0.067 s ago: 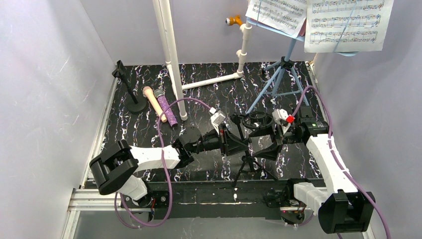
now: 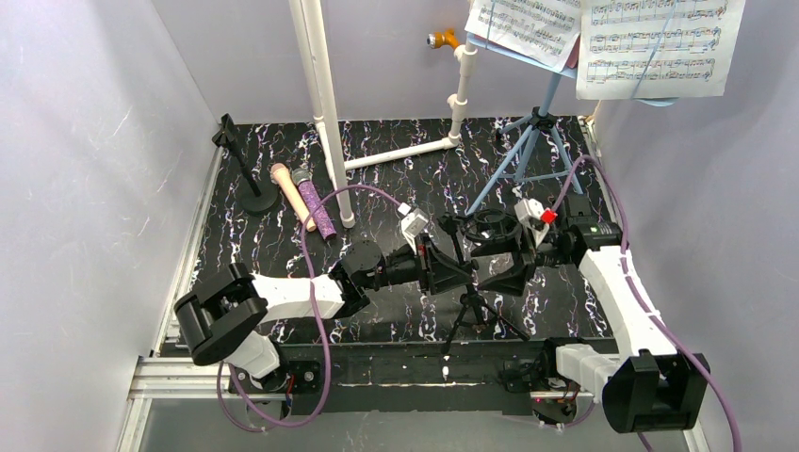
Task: Pack up the instrument practice props
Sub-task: Unscrew the knob on the microphone stand.
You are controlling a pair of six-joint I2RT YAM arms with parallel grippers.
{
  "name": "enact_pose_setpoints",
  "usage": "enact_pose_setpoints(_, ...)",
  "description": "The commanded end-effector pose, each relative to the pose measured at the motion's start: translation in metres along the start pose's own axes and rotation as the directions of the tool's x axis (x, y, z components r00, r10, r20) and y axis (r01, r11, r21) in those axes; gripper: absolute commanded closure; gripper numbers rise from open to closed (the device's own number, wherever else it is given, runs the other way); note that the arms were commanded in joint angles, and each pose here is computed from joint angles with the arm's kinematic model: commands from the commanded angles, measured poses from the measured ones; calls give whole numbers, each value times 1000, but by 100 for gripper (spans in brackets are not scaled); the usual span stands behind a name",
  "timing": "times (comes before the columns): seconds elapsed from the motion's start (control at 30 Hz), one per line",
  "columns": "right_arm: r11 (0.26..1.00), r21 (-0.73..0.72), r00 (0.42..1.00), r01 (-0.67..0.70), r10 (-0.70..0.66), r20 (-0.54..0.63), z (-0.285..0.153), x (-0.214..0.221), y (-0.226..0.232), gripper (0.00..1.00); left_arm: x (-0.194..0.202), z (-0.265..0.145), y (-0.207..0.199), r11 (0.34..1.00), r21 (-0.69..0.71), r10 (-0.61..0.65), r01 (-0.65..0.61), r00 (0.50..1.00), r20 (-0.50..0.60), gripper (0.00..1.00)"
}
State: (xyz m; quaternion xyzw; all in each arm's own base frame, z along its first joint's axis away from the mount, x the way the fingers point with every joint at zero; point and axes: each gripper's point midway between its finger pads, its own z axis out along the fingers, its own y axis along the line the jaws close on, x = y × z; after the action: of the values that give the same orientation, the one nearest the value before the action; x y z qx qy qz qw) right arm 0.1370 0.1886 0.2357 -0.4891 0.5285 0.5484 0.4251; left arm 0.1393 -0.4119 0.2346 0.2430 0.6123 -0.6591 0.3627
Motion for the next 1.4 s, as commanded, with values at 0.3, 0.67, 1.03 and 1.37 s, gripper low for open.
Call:
enact_pose_setpoints(0.3, 993, -10, 993, -118, 118, 14, 0, -22, -14, 28, -38, 10, -25, 993, 97, 43, -61, 984, 173, 100)
enact_pose_setpoints(0.67, 988, -8, 988, -155, 155, 16, 1, -24, -14, 44, -36, 9, -23, 993, 92, 51, -68, 983, 177, 100)
enact_pose_setpoints(1.03, 977, -9, 977, -212, 212, 15, 1, -25, -15, 48, -31, 9, -20, 994, 91, 50, -65, 986, 162, 100)
enact_pose_setpoints(1.37, 972, -9, 972, -235, 235, 15, 1, -25, -17, 46, -31, 6, -23, 992, 98, 61, -78, 984, 164, 100)
